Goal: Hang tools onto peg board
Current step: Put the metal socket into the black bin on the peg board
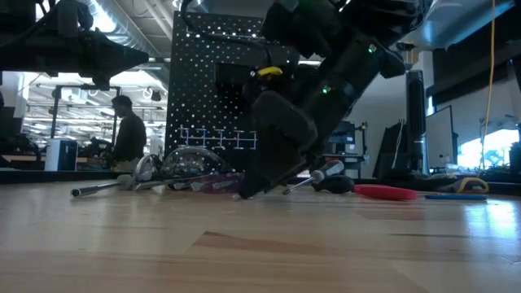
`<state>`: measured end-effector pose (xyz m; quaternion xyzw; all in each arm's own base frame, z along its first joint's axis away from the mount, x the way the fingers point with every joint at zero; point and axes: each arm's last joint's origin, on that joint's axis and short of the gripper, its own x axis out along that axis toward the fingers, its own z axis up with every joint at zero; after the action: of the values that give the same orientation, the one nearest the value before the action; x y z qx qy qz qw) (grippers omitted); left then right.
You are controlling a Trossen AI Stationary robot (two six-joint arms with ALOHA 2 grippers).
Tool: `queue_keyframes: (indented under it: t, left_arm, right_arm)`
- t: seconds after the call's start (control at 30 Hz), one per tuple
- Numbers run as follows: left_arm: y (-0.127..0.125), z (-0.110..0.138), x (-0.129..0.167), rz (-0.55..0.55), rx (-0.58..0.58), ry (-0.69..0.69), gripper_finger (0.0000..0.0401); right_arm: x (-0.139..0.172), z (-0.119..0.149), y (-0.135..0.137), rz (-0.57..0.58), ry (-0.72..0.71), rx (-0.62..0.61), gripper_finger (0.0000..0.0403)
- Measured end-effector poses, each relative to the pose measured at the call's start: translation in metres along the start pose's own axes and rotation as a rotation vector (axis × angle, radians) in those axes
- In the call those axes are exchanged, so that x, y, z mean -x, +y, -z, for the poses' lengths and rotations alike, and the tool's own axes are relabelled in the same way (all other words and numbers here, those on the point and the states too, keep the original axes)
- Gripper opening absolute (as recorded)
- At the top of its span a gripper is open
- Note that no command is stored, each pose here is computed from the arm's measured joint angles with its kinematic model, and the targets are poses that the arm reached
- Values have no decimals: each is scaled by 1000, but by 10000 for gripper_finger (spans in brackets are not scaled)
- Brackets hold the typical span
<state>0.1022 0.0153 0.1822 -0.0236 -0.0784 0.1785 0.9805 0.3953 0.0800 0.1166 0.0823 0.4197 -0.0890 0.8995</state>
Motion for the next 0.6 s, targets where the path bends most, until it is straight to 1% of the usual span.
queue_keyframes:
  t: [0.17, 0.27, 0.6]
  left_arm:
    - [0, 0, 0, 0, 0, -1, 1]
    - [0, 0, 0, 0, 0, -1, 1]
    - [0, 0, 0, 0, 0, 0, 1]
  right_arm:
    - [-1, 0, -1, 6, 1, -1, 256]
    - [-1, 0, -1, 18, -1, 3, 244]
    - [-1, 0, -4, 35, 0, 6, 159]
